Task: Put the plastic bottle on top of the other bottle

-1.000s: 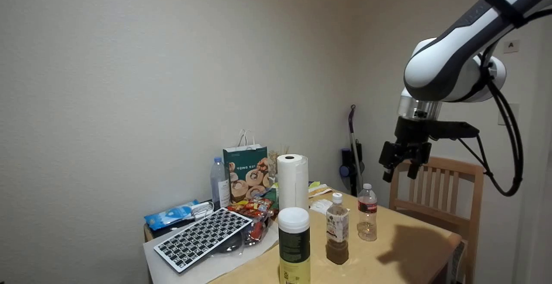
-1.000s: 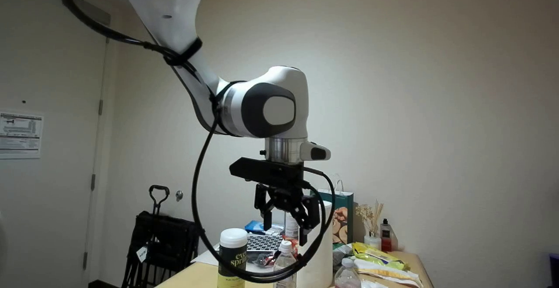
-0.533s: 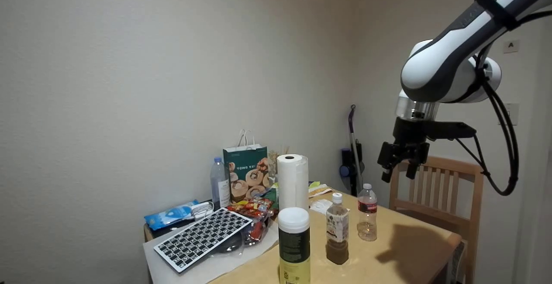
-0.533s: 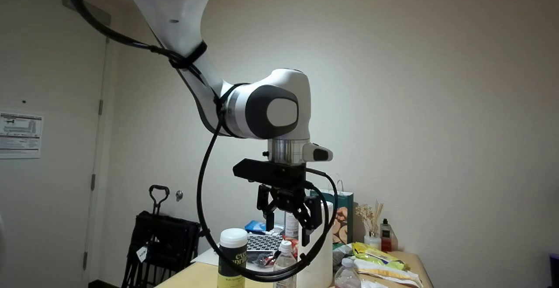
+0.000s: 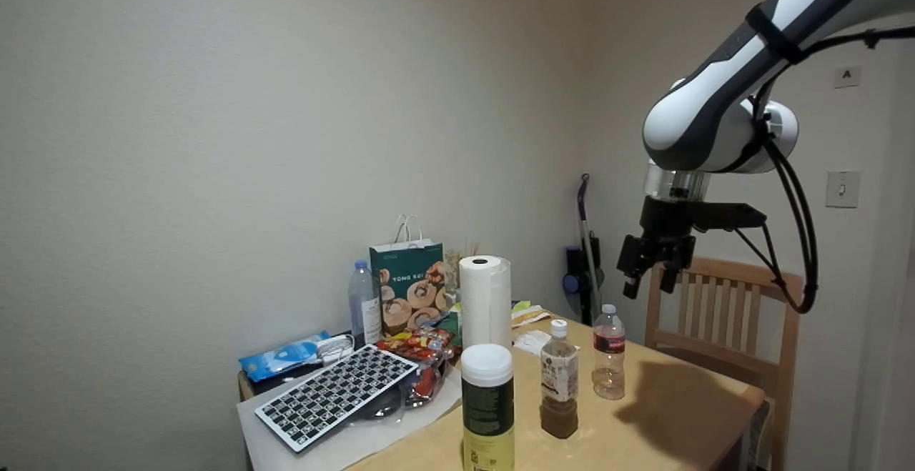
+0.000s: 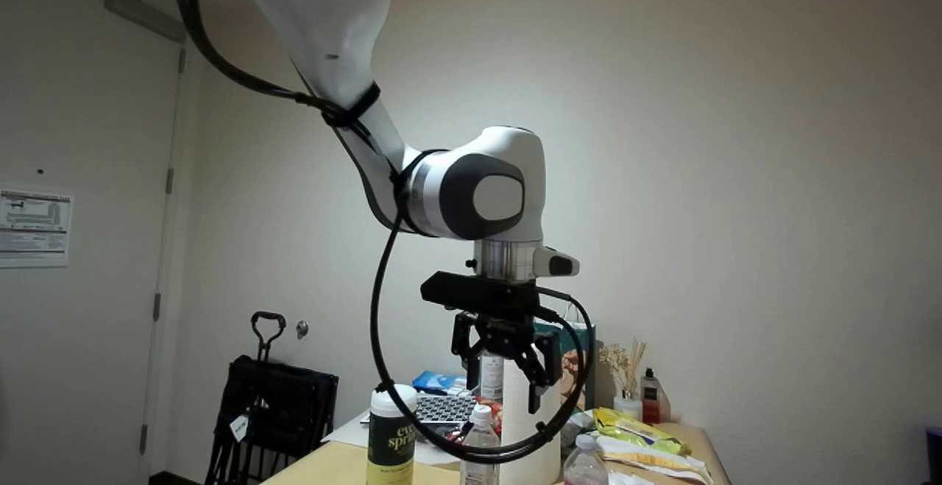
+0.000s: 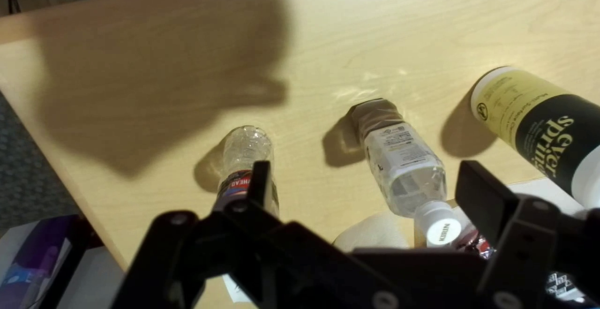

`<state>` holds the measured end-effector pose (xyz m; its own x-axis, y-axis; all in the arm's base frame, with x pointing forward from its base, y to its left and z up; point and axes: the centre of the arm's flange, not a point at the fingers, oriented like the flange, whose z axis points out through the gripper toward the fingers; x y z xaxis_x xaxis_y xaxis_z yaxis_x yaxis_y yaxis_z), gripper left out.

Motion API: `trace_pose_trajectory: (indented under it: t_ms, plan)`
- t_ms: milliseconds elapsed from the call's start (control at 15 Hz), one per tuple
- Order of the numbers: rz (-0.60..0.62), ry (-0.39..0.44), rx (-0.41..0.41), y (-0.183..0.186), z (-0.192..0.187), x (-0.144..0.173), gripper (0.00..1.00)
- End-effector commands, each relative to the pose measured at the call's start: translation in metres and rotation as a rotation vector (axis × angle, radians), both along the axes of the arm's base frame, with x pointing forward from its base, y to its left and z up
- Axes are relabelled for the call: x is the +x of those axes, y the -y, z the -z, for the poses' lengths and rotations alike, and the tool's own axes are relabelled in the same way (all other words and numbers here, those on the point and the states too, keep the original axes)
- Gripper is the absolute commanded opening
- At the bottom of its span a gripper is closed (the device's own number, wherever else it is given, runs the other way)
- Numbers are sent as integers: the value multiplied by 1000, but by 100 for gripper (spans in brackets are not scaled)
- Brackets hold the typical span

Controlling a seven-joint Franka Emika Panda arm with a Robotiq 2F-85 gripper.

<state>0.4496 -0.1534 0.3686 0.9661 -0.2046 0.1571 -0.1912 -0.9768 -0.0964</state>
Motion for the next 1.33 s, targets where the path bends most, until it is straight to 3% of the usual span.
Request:
trace_pose_trajectory:
  t_ms: [0, 67, 133, 667, 1267]
  plan:
    - [-46, -50, -5, 31, 14, 43, 100]
    - [-42, -67, -8, 36, 18, 51, 100]
    - [-18, -32, -12, 17, 9, 25, 100]
    - [-22, -38, -16, 17, 11, 32, 100]
    - [-25, -65, -67, 50, 33, 103, 100]
